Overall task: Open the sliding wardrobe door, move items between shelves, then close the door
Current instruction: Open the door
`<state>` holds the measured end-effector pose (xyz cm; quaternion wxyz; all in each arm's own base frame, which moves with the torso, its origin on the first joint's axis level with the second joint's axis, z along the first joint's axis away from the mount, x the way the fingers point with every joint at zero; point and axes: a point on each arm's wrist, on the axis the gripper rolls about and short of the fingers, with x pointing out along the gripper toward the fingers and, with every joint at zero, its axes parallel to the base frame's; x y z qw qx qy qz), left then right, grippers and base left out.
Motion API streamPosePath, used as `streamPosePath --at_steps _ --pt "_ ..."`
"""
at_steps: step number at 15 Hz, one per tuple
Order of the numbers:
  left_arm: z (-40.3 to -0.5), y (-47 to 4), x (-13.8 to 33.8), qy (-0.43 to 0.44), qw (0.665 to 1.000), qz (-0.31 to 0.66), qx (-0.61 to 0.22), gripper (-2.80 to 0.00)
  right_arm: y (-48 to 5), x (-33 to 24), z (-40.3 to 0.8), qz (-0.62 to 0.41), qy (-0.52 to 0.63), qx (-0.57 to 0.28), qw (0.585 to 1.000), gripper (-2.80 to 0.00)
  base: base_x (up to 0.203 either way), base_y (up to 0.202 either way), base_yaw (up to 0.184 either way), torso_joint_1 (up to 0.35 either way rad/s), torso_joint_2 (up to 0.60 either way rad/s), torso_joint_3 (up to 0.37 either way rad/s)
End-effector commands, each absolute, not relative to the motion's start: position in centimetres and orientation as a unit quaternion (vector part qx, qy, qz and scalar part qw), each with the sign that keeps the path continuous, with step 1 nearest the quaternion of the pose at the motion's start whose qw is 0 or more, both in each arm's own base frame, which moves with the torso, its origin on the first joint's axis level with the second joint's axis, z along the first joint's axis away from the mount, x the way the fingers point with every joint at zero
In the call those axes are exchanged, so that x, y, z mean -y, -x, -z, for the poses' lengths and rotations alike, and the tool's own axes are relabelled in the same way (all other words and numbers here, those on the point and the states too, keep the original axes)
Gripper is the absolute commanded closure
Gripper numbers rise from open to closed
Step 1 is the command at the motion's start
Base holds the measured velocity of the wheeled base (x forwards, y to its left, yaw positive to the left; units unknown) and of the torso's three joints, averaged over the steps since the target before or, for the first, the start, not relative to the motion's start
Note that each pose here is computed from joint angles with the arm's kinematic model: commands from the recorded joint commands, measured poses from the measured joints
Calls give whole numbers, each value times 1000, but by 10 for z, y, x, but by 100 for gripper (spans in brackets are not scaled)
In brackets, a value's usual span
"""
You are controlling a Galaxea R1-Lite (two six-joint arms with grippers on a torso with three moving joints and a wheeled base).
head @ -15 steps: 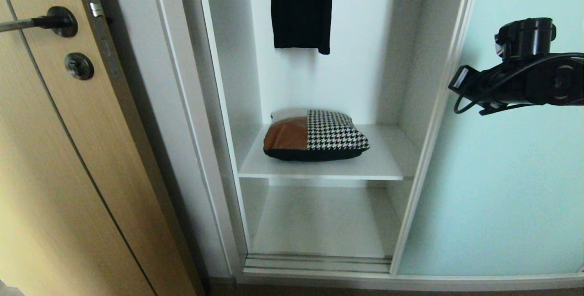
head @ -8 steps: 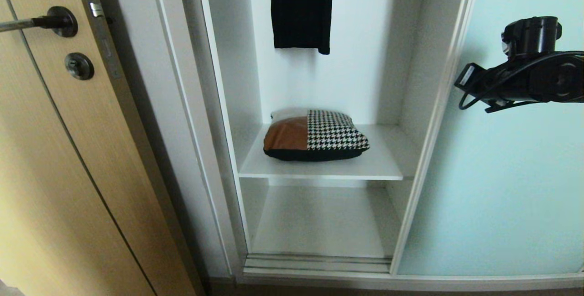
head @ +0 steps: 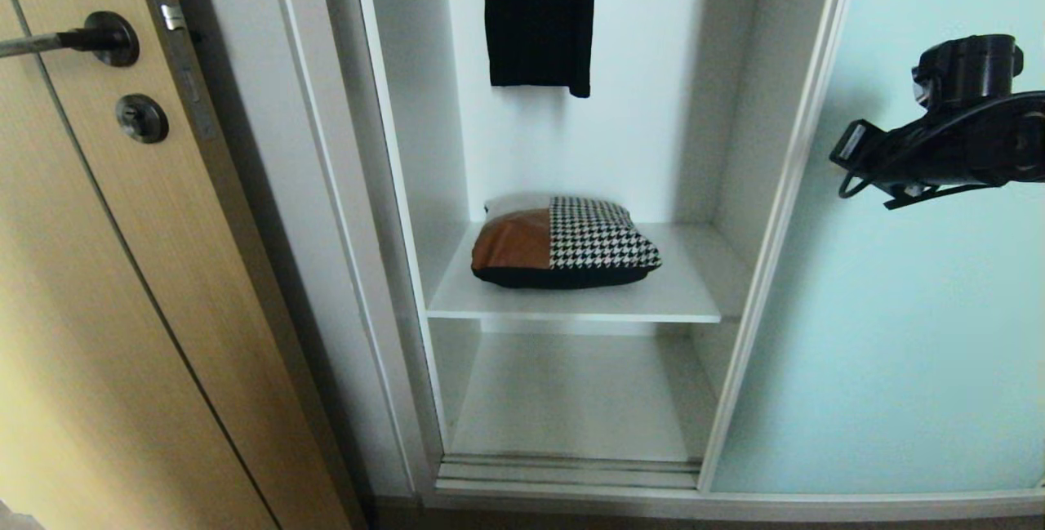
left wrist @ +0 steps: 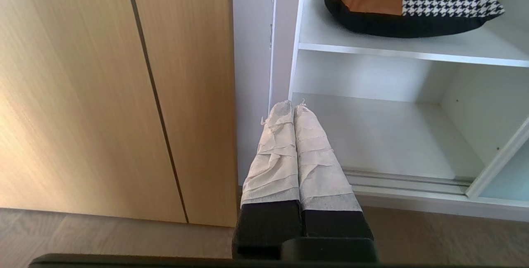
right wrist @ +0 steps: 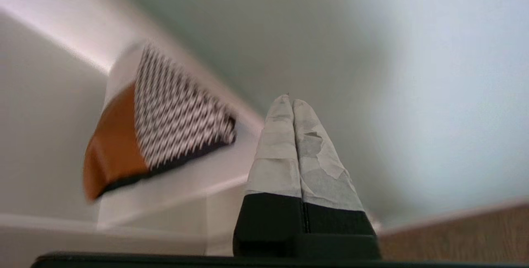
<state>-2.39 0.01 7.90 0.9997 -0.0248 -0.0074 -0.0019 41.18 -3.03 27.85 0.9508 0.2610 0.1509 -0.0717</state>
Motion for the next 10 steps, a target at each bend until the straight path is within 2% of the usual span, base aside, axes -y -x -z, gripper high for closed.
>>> streamPosePath --at_steps 1,5,10 --pt "-79 24 0 25 1000 2 7 0 -392 29 -297 59 -266 -150 951 0 0 0 0 0 0 0" --pt "-79 24 0 25 1000 2 7 0 -359 19 -312 -28 -277 -192 941 0 0 0 0 0 0 0" --pt "-79 24 0 25 1000 2 7 0 -376 16 -297 -40 -278 -211 936 0 0 0 0 0 0 0"
